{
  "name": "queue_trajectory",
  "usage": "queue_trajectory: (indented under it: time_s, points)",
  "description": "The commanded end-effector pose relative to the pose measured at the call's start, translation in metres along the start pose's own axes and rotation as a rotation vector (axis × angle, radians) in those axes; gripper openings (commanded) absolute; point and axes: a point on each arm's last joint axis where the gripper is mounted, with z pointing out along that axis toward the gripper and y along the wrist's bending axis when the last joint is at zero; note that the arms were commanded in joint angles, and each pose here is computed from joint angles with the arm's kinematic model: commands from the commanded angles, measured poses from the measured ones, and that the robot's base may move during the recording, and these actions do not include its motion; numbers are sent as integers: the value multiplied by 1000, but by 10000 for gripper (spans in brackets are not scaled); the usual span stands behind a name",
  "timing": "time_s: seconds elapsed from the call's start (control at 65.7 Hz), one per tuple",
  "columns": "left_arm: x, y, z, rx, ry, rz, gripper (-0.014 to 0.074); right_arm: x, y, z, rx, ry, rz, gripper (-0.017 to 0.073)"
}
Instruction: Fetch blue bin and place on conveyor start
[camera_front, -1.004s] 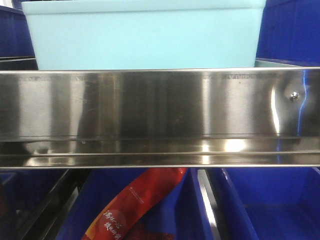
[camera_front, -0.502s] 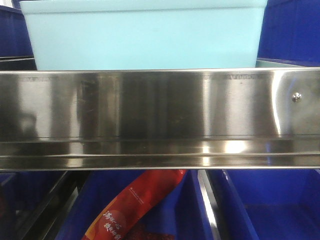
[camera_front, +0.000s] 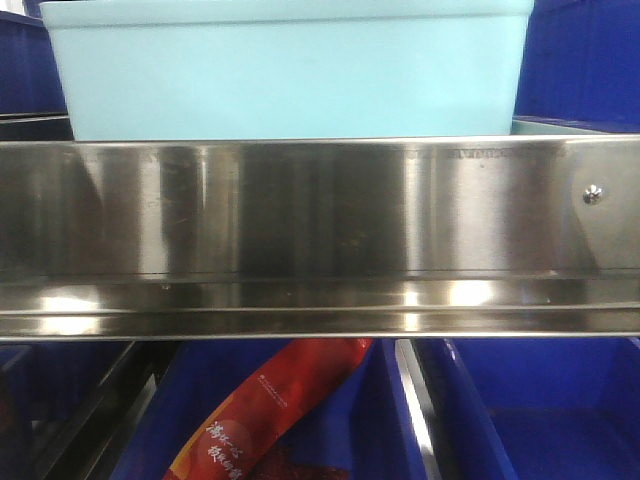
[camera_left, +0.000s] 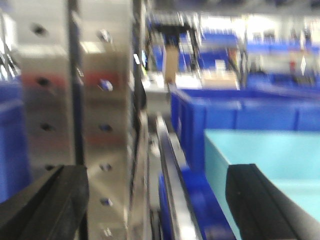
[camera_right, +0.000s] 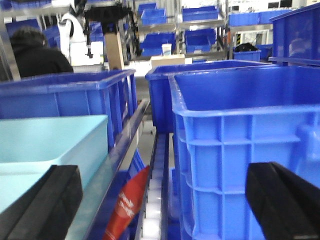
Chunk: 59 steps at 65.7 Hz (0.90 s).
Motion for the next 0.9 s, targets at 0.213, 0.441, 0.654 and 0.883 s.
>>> queue_trajectory:
  time_s: [0.213, 0.441, 0.654, 0.883]
  points:
    - [-30, -24, 46, 209, 240, 37, 466, -37, 20, 37, -176, 156, -102, 570]
    - [-48, -58, 105, 324, 473, 85, 466, -59, 54, 98, -323, 356, -133, 570]
    - [-72, -75, 165, 288, 673, 71, 465, -94, 77, 162, -303, 559, -63, 570]
    - [-74, -84, 231, 174, 821, 84, 465, -107, 87, 227, -181, 788, -90, 570]
